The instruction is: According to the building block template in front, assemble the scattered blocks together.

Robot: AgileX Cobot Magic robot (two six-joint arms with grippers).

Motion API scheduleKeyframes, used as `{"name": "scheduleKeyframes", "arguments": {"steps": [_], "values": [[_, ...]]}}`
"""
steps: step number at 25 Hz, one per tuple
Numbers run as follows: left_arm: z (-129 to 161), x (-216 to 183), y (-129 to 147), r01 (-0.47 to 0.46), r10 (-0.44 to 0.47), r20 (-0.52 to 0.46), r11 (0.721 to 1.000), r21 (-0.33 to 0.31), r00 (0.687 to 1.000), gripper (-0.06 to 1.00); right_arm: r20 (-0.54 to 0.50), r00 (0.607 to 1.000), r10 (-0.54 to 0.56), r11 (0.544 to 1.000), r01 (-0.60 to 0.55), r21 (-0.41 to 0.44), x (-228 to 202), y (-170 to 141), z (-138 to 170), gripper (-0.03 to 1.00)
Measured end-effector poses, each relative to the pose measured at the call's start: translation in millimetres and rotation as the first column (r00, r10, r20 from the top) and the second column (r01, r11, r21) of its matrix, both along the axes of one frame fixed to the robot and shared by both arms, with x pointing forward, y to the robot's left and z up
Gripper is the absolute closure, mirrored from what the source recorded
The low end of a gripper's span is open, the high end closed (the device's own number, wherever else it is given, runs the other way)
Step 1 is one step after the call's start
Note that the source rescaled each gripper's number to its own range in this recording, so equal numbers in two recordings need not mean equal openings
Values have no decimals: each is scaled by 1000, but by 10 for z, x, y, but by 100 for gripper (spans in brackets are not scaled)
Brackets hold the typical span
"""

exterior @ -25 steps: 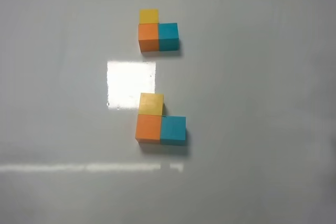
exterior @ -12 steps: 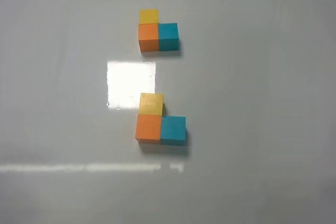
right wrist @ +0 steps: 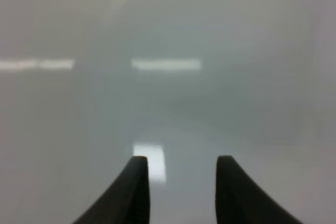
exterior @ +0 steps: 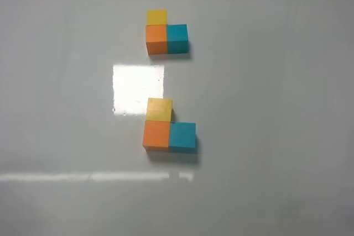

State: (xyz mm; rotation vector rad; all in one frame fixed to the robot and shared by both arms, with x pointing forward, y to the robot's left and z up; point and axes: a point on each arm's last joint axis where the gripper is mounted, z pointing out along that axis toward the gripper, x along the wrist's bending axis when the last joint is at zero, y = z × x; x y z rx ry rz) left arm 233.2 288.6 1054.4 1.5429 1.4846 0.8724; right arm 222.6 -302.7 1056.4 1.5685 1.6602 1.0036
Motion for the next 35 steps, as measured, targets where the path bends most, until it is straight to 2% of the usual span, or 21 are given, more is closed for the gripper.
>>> {"name": "scheduleKeyframes", "arguments": {"steps": [4, 11, 15, 18, 24, 35], "values": [[0, 0, 0, 0, 0, 0, 1000, 0, 1000, 2, 9, 1000, 22, 998, -22, -51, 1, -6, 4, 95], [0, 0, 0, 1, -1, 0, 1000, 2, 1000, 2, 127, 991, -34, 999, 37, -26, 95, -35, 53, 95], [0, 0, 0, 1, -1, 0, 1000, 2, 1000, 2, 147, 989, -28, 999, 32, -30, 126, -28, 41, 95], [0, 0, 0, 2, -2, 0, 1000, 4, 1000, 2, 150, 988, -47, 998, 51, -23, 127, -32, 43, 95], [0, 0, 0, 2, -2, 0, 1000, 4, 1000, 2, 151, 968, -201, 978, 206, -17, 119, -41, 44, 95], [0, 0, 0, 2, -2, 0, 1000, 3, 1000, 2, 151, 966, -211, 976, 216, -16, 118, -42, 44, 95]]}}
